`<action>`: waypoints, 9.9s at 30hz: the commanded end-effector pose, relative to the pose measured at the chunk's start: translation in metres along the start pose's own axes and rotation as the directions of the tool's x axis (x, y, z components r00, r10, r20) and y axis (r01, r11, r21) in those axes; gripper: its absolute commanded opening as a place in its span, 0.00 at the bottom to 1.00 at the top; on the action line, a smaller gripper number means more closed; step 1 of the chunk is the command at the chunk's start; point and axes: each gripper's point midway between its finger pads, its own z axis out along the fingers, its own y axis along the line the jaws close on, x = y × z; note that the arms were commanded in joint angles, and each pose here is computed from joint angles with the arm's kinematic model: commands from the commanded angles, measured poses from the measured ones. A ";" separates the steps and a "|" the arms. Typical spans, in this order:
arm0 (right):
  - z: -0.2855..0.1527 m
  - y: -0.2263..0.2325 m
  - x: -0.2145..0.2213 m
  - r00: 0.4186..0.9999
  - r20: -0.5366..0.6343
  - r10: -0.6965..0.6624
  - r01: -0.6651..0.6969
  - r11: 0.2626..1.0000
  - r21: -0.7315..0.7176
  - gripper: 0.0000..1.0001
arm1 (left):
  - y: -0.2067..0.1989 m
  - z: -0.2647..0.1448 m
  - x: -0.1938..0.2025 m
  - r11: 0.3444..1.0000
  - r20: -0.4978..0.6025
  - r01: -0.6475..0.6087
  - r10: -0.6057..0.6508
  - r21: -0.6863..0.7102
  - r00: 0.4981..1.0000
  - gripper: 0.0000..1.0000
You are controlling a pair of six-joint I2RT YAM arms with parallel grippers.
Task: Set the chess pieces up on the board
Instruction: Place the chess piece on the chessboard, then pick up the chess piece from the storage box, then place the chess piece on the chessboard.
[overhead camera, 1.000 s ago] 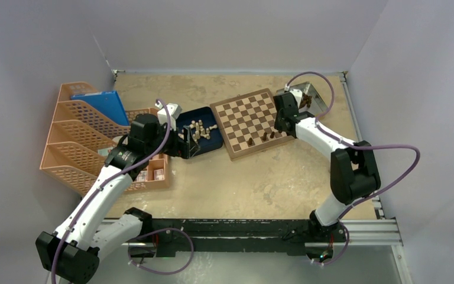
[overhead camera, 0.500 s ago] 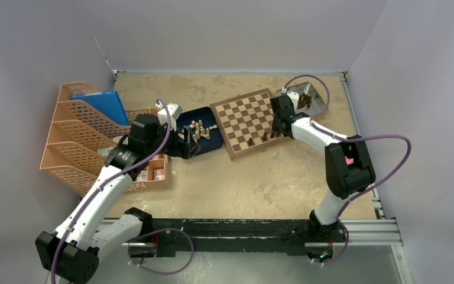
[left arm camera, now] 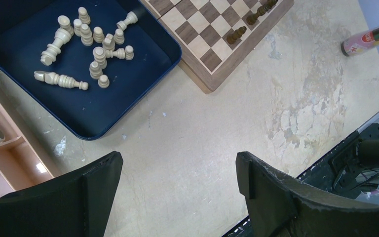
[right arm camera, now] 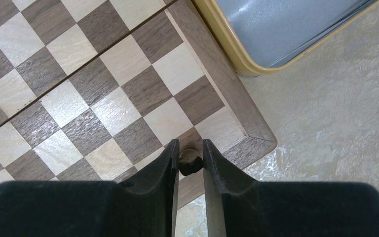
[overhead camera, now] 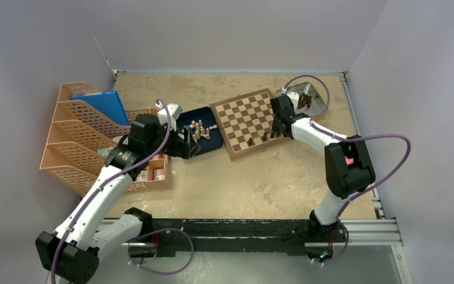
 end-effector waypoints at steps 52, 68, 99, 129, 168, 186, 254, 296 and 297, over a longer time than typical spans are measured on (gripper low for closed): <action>-0.023 -0.001 -0.141 0.927 0.358 0.107 -0.106 0.994 -0.023 0.36 | -0.006 -0.002 -0.010 1.000 0.037 -0.017 0.016 0.021 0.999 0.85; 0.079 -0.046 -0.177 0.924 0.359 0.132 -0.149 0.989 0.019 0.36 | -0.002 0.000 -0.008 1.000 0.026 -0.013 0.013 0.000 1.000 0.85; 0.163 -0.067 -0.170 0.944 0.307 0.122 -0.145 0.988 0.052 0.29 | 0.004 0.005 -0.007 0.999 0.013 -0.012 0.013 -0.030 1.000 0.85; 0.086 -0.074 -0.198 0.913 0.383 0.139 -0.171 0.984 0.052 0.19 | 0.001 -0.002 -0.011 1.000 0.041 -0.012 0.013 -0.022 0.999 0.85; 0.015 -0.007 -0.060 0.968 0.195 0.158 -0.130 0.980 -0.149 0.21 | 0.000 0.001 -0.008 1.000 0.027 -0.013 0.014 -0.016 1.000 0.85; 0.021 -0.007 -0.052 0.973 0.194 0.126 -0.101 0.986 -0.136 0.22 | -0.003 0.001 -0.008 1.000 0.025 -0.020 0.020 -0.005 0.999 0.85; 0.032 -0.009 -0.014 0.994 0.096 0.060 -0.057 0.998 -0.028 0.17 | 0.000 -0.001 -0.008 0.999 0.031 -0.023 0.023 -0.030 0.999 0.85; 0.027 -0.004 -0.023 0.989 0.115 0.090 -0.085 0.995 -0.051 0.21 | -0.001 -0.002 -0.009 0.999 0.038 -0.023 0.024 -0.027 0.999 0.85; 0.028 -0.004 -0.023 0.989 0.115 0.091 -0.085 0.995 -0.052 0.21 | -0.002 -0.002 -0.009 0.999 0.038 -0.023 0.024 -0.027 0.999 0.85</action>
